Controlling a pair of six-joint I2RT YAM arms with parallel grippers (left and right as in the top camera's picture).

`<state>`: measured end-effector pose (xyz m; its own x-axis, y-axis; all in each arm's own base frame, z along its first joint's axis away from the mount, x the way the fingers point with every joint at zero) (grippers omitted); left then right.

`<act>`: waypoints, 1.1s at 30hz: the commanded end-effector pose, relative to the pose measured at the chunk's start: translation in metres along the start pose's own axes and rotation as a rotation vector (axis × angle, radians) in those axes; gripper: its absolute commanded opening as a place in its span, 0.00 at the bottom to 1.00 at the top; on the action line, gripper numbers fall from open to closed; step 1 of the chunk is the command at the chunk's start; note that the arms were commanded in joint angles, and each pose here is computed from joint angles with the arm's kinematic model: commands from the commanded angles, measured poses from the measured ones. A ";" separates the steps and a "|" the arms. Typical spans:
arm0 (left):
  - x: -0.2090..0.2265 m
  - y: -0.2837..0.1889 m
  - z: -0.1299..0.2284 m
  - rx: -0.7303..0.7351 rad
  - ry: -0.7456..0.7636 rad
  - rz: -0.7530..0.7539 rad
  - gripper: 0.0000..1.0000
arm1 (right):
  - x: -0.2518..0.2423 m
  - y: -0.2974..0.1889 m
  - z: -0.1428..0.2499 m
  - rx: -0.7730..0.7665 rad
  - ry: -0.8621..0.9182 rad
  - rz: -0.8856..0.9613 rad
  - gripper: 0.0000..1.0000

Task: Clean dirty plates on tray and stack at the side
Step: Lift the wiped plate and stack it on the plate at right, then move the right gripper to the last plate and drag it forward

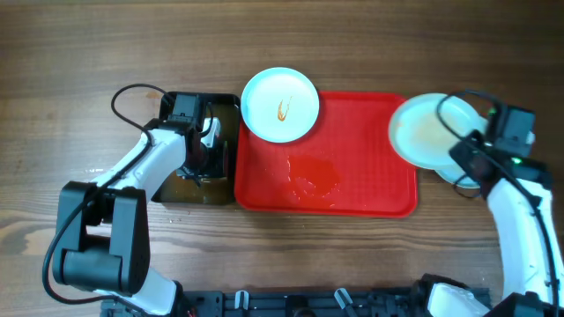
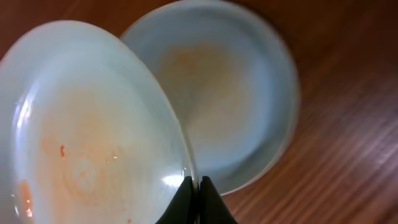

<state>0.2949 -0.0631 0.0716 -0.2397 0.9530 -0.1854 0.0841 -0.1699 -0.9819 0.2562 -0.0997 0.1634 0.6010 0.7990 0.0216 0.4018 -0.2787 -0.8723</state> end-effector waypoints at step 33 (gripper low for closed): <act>-0.014 -0.003 -0.033 -0.178 0.029 0.087 0.09 | 0.236 -0.059 0.030 -0.094 -0.920 -0.648 0.59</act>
<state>0.3279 -0.0683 0.0787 -0.1991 0.9456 -0.2573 0.2707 -0.1993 -0.9418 0.3418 0.1154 0.2296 -0.4708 0.8811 0.0448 0.5703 0.3426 -0.7465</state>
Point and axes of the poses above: each gripper's point midway between its finger pads, its own y axis out along the fingers, its own x axis along the line the jaws close on, z = x × y, the point moved 7 cm from there along -y, back along the fingers, and after that the axes turned 15 degrees about -y, right-handed, at the moved point
